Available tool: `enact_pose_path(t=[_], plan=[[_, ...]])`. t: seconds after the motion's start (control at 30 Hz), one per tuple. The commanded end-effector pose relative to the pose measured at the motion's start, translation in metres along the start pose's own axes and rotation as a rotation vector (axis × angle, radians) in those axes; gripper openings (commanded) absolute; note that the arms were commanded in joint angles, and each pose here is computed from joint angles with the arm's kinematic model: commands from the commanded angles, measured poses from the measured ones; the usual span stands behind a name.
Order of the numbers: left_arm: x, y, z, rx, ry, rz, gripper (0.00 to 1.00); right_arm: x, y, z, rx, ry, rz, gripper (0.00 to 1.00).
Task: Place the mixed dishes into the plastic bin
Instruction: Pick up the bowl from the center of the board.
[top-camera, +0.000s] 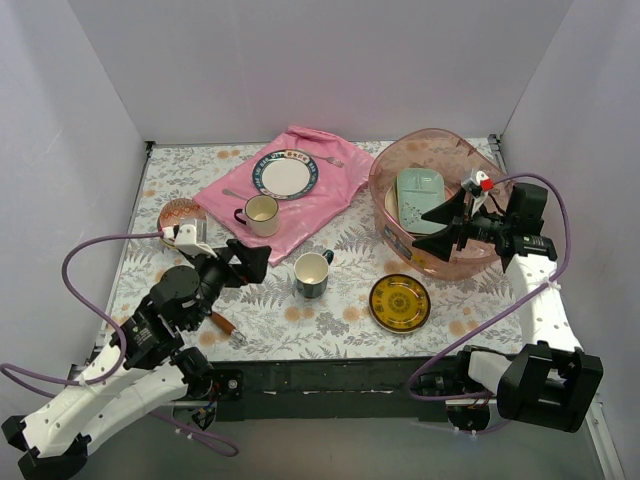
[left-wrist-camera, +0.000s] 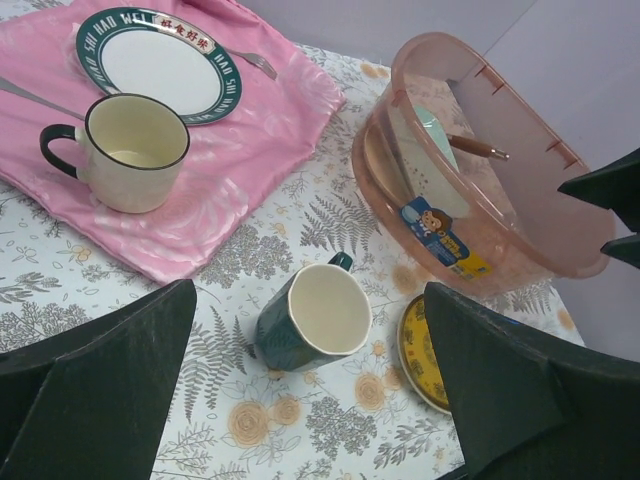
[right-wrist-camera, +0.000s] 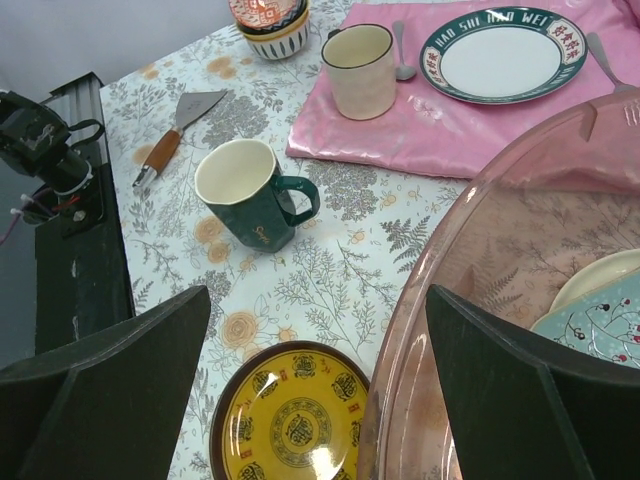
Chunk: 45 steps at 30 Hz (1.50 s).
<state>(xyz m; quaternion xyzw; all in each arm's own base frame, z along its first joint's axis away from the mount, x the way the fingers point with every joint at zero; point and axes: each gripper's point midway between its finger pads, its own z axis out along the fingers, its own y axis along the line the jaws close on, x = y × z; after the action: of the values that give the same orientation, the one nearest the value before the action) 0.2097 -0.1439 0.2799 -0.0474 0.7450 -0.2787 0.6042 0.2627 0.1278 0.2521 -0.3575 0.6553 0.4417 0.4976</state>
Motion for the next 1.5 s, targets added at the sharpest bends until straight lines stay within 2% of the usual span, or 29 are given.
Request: enact_pose_path(t=[0.0, 0.27, 0.47, 0.6, 0.67, 0.7, 0.77, 0.97, 1.07, 1.2, 1.3, 1.47], plan=[[-0.014, 0.002, -0.002, -0.06, -0.007, -0.04, 0.98, -0.006, 0.008, 0.0, -0.048, -0.029, -0.086, 0.96], [-0.038, 0.008, 0.003, -0.151, -0.064, -0.023, 0.98, -0.005, 0.014, -0.001, -0.062, -0.032, -0.083, 0.96], [-0.044, 0.004, 0.023, -0.205, -0.031, 0.065, 0.98, -0.005, 0.014, -0.001, -0.057, -0.031, -0.085, 0.96], [-0.06, 0.019, 0.038, -0.241, -0.058, 0.049, 0.98, -0.005, 0.014, -0.001, -0.054, -0.03, -0.086, 0.96], [-0.054, 0.02, 0.05, -0.198, -0.005, 0.032, 0.98, -0.005, 0.014, -0.001, -0.053, -0.029, -0.085, 0.96], [-0.062, 0.038, 0.055, -0.239, -0.02, 0.012, 0.98, -0.005, 0.014, -0.001, -0.052, -0.029, -0.083, 0.96], [-0.056, 0.043, 0.067, -0.211, 0.033, -0.014, 0.98, -0.005, 0.014, -0.001, -0.053, -0.029, -0.086, 0.96], [-0.065, 0.077, 0.078, -0.265, 0.03, -0.125, 0.98, -0.004, 0.012, -0.001, -0.042, -0.025, -0.086, 0.96], [-0.069, 0.097, 0.08, -0.306, 0.01, -0.193, 0.98, -0.004, 0.012, -0.001, -0.042, -0.025, -0.085, 0.96], [-0.081, 0.144, 0.078, -0.419, -0.039, -0.265, 0.98, -0.004, 0.012, -0.001, -0.046, -0.026, -0.082, 0.96], [-0.082, 0.18, 0.078, -0.506, -0.051, -0.281, 0.98, -0.004, 0.012, -0.001, -0.043, -0.025, -0.08, 0.96], [-0.069, 0.218, 0.088, -0.596, 0.002, -0.259, 0.95, -0.005, 0.013, -0.002, -0.037, -0.023, -0.086, 0.96]])
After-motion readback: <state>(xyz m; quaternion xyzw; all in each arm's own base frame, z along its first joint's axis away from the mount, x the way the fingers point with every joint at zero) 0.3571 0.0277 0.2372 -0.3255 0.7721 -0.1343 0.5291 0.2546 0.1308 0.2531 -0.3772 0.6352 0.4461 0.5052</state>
